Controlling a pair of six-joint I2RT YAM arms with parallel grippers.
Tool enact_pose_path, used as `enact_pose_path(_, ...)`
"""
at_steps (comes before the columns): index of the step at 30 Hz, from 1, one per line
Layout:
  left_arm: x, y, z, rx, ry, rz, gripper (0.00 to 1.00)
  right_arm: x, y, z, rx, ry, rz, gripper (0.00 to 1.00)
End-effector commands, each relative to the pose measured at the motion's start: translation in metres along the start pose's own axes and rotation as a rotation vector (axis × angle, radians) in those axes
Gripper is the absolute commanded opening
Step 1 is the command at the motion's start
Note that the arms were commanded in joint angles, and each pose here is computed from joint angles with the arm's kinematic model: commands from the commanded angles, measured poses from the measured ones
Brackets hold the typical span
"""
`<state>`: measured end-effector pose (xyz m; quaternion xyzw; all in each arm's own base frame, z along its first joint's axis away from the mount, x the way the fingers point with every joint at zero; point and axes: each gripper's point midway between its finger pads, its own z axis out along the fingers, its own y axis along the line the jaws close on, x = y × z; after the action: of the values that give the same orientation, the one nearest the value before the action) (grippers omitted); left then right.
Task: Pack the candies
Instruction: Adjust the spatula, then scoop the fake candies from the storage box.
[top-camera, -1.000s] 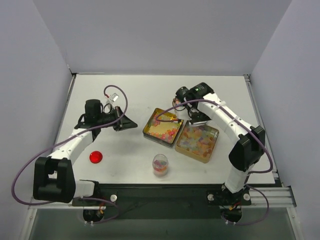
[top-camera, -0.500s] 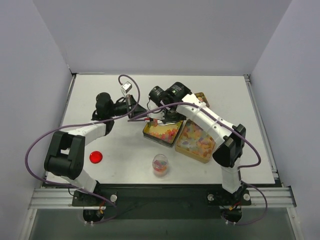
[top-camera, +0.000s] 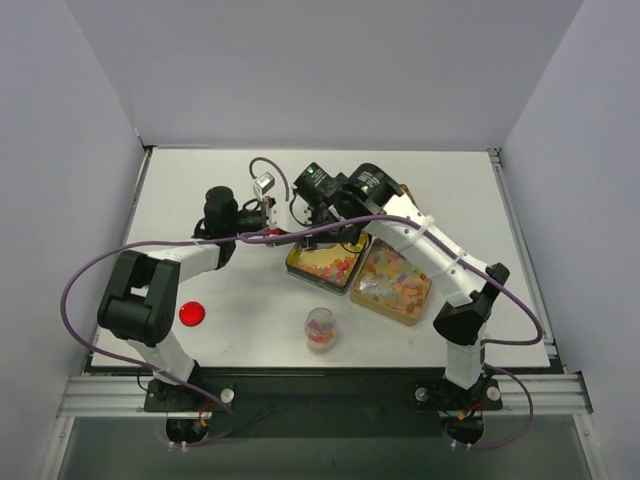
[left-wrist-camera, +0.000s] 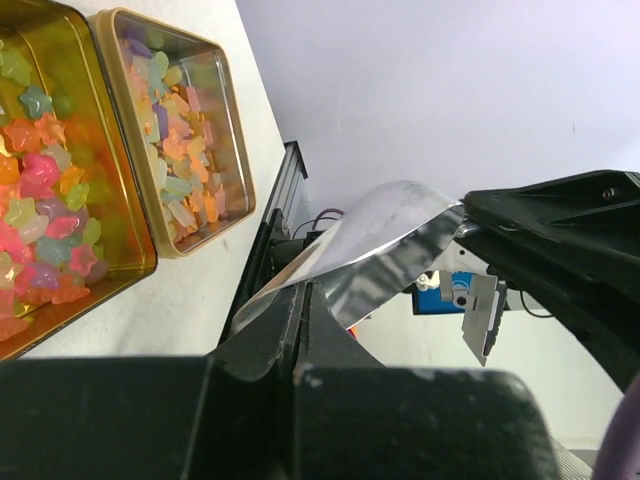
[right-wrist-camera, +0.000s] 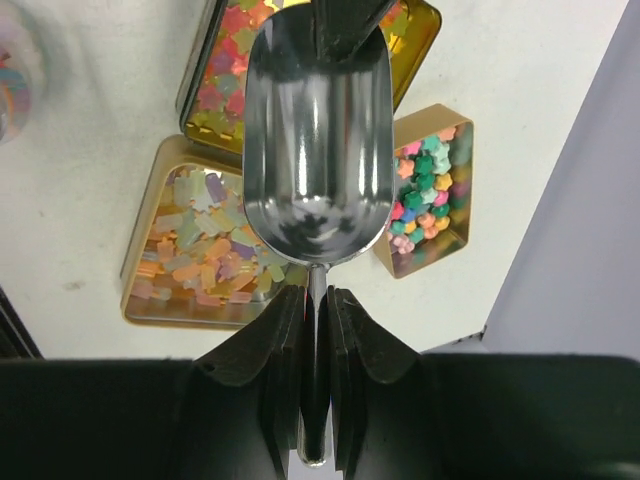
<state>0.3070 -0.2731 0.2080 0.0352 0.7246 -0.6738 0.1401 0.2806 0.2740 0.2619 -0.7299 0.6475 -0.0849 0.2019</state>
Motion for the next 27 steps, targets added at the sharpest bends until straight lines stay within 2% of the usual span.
enact_pose_path(1, -0.02, -0.013, 0.004, 0.017, -0.025, 0.096, 0.0, 0.009, 0.025, -0.027, -0.061, -0.088, 0.057, 0.0)
enact_pose_path(4, -0.029, -0.028, -0.002, 0.044, -0.046, 0.113, 0.0, 0.042, 0.032, -0.02, -0.083, -0.013, 0.117, 0.0)
enact_pose_path(5, -0.033, -0.037, -0.005, 0.059, -0.055, 0.129, 0.0, 0.073, 0.031, -0.016, -0.085, 0.052, 0.18, 0.0)
enact_pose_path(9, -0.049, -0.058, -0.026, 0.073, -0.108, 0.178, 0.0, 0.15, 0.045, -0.005, -0.128, 0.175, 0.404, 0.0)
enact_pose_path(12, -0.05, -0.052, -0.037, 0.06, -0.132, 0.168, 0.0, 0.189, 0.067, -0.001, -0.139, 0.219, 0.462, 0.0)
enact_pose_path(19, -0.043, -0.036, -0.042, 0.03, -0.139, 0.142, 0.0, 0.231, 0.097, 0.019, -0.179, 0.281, 0.519, 0.0)
enact_pose_path(27, -0.04, -0.024, -0.042, -0.009, -0.126, 0.137, 0.0, 0.25, 0.106, 0.051, -0.239, 0.356, 0.529, 0.0)
